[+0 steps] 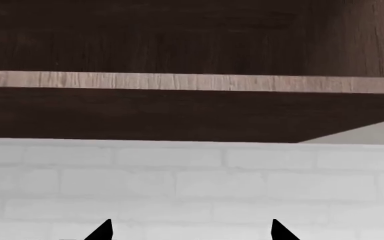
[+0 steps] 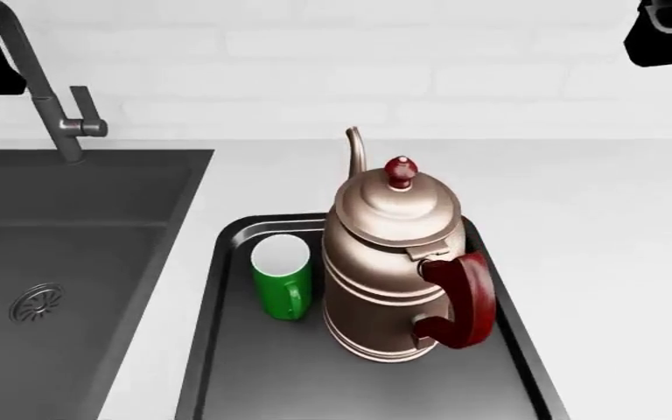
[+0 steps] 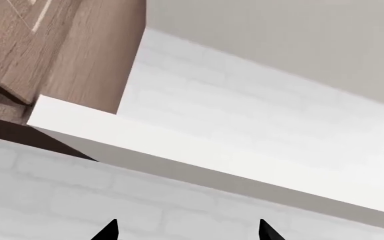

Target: Pick the kettle from the counter and place it on the tray. Then pick the mug from the cabinet and place it on the tray. Then close the cabinet doors.

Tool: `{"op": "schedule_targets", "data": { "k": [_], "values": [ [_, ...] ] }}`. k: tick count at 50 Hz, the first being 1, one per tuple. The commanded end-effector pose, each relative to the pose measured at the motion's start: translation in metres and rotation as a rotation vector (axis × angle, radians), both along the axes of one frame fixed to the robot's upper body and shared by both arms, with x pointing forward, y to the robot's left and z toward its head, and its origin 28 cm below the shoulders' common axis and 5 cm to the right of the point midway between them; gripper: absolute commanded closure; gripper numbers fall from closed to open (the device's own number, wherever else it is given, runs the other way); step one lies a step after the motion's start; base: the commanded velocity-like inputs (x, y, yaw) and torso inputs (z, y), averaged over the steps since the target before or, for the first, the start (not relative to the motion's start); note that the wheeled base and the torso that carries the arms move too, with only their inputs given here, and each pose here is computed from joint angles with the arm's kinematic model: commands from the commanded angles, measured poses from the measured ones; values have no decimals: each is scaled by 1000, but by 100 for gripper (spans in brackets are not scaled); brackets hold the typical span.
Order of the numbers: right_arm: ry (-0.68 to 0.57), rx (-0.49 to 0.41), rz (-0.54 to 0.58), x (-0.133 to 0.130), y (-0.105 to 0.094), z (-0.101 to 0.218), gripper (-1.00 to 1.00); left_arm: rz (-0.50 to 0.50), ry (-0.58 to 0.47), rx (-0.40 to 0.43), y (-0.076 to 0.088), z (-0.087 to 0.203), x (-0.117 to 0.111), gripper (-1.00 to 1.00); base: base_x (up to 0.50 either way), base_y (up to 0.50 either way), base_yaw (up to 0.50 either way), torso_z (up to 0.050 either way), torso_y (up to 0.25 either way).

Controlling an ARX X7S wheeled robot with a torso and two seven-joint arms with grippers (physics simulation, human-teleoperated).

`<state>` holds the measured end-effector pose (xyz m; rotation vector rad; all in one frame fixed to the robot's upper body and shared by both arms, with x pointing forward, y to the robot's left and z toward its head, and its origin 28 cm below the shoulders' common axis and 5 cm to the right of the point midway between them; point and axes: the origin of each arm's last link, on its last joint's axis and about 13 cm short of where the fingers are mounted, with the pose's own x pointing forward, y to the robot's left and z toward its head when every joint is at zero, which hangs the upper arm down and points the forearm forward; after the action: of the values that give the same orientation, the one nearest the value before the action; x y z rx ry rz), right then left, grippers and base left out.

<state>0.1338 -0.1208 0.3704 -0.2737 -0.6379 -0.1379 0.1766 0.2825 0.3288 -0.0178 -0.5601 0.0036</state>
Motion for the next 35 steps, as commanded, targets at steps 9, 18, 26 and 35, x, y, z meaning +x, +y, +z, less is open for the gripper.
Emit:
{"op": "schedule_targets", "data": {
  "k": [9,18,26,35],
  "values": [
    [-114,-14,-52,-6,-5,43,-100,11,-29,-1,3,8,-5,-100,0,0,0,0,0],
    [-167,-24,-50,-16,-1,64,-100,16,-41,-9,4,11,-6,-100,0,0,0,0,0],
    [-157,-29,-43,-17,1,58,-100,15,-39,-10,5,10,-6,-100,0,0,0,0,0],
    [-153,-14,-41,-18,0,52,-100,13,-37,-13,5,9,-6,-100,0,0,0,0,0]
  ]
}}
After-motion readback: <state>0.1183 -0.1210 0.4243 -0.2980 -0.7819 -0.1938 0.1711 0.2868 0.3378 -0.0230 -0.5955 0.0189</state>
